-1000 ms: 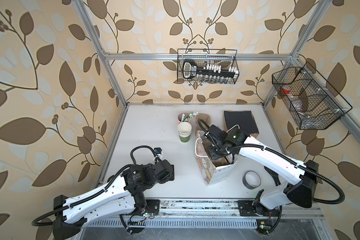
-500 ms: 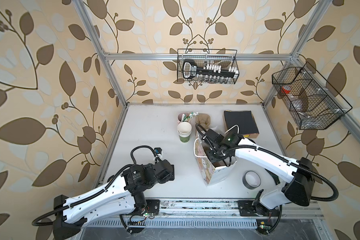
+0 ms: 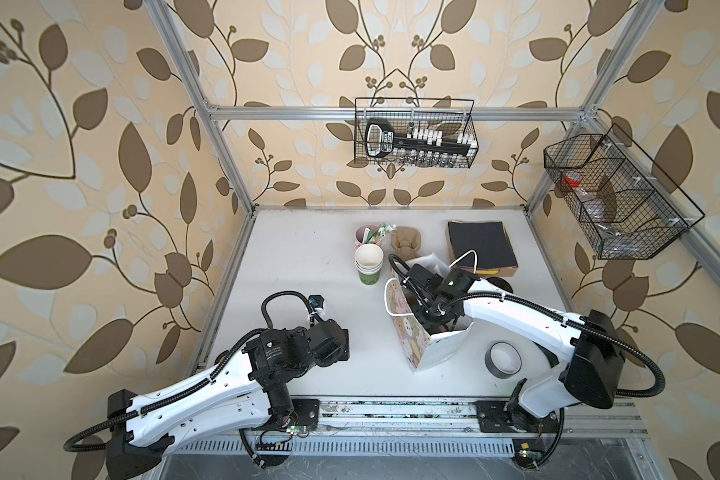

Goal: Pack the takeout coffee
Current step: 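Press the carrier to the bag bottom and open the right gripper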

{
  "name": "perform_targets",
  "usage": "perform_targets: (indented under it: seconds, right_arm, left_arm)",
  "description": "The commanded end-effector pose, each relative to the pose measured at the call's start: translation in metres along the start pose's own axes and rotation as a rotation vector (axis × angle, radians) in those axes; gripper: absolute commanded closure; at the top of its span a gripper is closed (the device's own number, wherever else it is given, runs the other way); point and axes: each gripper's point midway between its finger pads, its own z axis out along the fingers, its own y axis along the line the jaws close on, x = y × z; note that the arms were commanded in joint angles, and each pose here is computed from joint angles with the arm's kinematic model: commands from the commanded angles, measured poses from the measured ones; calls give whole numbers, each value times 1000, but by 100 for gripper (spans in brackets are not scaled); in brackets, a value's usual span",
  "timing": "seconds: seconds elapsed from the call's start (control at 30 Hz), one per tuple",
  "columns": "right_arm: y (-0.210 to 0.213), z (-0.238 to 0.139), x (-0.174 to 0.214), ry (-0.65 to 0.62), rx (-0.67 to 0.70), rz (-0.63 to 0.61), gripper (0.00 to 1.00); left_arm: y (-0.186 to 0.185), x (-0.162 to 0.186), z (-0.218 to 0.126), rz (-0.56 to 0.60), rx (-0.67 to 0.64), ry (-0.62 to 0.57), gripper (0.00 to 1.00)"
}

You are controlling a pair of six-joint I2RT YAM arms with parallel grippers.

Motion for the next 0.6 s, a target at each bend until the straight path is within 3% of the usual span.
perform_targets:
  seconds: [0.0, 0.57]
  right_arm:
    - [0, 14, 4, 30, -2, -13, 65]
    - [-11, 38, 2, 77, 12, 1, 63]
  left_arm:
    - [7, -4, 3, 6, -33, -26, 1]
    - [7, -4, 4, 8, -37, -30, 1]
